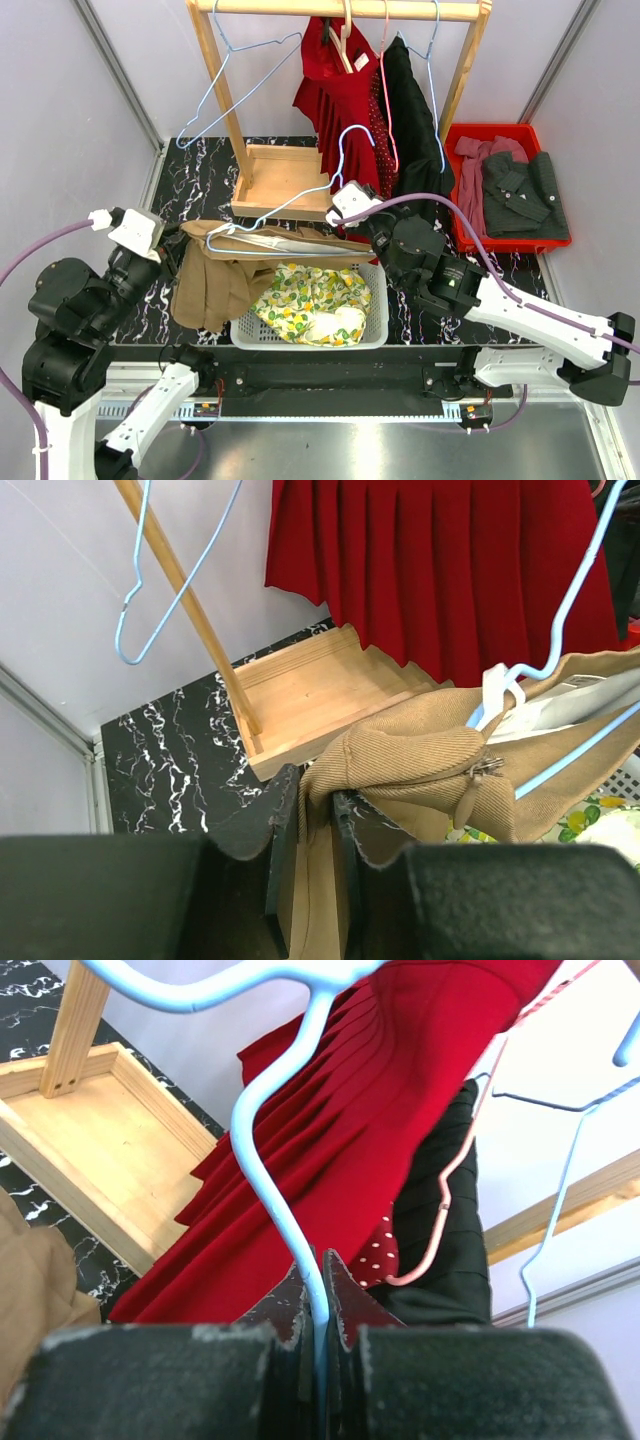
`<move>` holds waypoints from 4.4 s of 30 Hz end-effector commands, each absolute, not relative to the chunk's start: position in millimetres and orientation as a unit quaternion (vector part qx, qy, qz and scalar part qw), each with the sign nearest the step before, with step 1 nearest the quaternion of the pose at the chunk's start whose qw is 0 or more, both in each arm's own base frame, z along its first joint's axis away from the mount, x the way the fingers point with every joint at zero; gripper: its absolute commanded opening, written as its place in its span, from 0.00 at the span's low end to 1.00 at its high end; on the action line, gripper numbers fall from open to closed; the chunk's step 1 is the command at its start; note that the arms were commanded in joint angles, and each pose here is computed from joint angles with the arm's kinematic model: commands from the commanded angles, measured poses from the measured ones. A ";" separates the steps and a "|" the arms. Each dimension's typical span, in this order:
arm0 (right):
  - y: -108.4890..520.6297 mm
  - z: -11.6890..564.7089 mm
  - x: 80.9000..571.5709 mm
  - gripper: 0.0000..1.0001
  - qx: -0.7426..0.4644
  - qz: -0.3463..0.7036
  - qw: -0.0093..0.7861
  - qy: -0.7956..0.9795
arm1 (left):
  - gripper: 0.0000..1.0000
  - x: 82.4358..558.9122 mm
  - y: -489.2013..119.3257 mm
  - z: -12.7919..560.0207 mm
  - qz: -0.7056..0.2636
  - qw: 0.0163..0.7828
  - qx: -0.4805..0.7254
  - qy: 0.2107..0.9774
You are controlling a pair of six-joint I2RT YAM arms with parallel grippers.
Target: Remove the skirt from the hanger
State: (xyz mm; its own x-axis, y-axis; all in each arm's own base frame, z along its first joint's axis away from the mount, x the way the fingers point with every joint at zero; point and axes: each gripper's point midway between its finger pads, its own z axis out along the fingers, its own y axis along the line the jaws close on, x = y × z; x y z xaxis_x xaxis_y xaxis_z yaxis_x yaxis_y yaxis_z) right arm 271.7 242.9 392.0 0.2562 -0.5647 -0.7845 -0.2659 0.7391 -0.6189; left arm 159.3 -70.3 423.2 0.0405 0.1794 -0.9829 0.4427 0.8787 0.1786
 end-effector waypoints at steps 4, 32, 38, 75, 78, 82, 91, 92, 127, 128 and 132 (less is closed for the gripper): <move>231.9 409.9 268.8 0.00 -0.351 -0.140 0.719 0.584 | 0.20 165.0 -70.9 466.3 -0.096 0.736 0.211 0.636; 240.2 566.5 252.1 0.00 -0.199 0.023 0.842 0.501 | 0.04 206.1 -173.1 443.4 -0.352 0.615 0.237 0.665; 247.9 601.6 255.0 0.00 -0.176 0.038 0.854 0.489 | 0.08 217.5 -202.6 393.9 -0.372 0.549 0.254 0.704; 283.9 622.0 250.8 0.00 -0.245 0.085 0.813 0.522 | 0.99 176.9 -106.0 477.7 -0.145 0.725 0.270 0.617; 295.7 611.7 254.5 0.00 -0.255 0.086 0.807 0.525 | 0.99 170.8 -83.4 489.2 -0.098 0.750 0.246 0.606; 315.2 599.4 257.2 0.00 -0.278 0.091 0.795 0.532 | 0.99 147.6 -45.6 545.2 -0.020 0.805 0.212 0.553; 367.8 520.0 262.7 0.00 -0.356 0.044 0.751 0.555 | 0.99 87.3 -13.8 604.2 0.045 0.839 0.233 0.490; 371.1 514.5 263.5 0.00 -0.361 0.041 0.748 0.556 | 0.99 82.7 -12.2 610.1 0.041 0.843 0.228 0.485; 391.7 510.5 233.9 0.00 -0.348 -0.044 0.816 0.460 | 0.47 157.2 -102.3 465.8 -0.100 0.641 0.391 0.653; 391.9 514.3 232.8 0.00 -0.343 -0.038 0.819 0.459 | 0.47 156.9 -103.6 461.1 -0.104 0.636 0.394 0.656; 392.5 532.8 229.1 0.00 -0.324 -0.010 0.831 0.451 | 0.39 157.2 -104.0 456.7 -0.105 0.631 0.395 0.659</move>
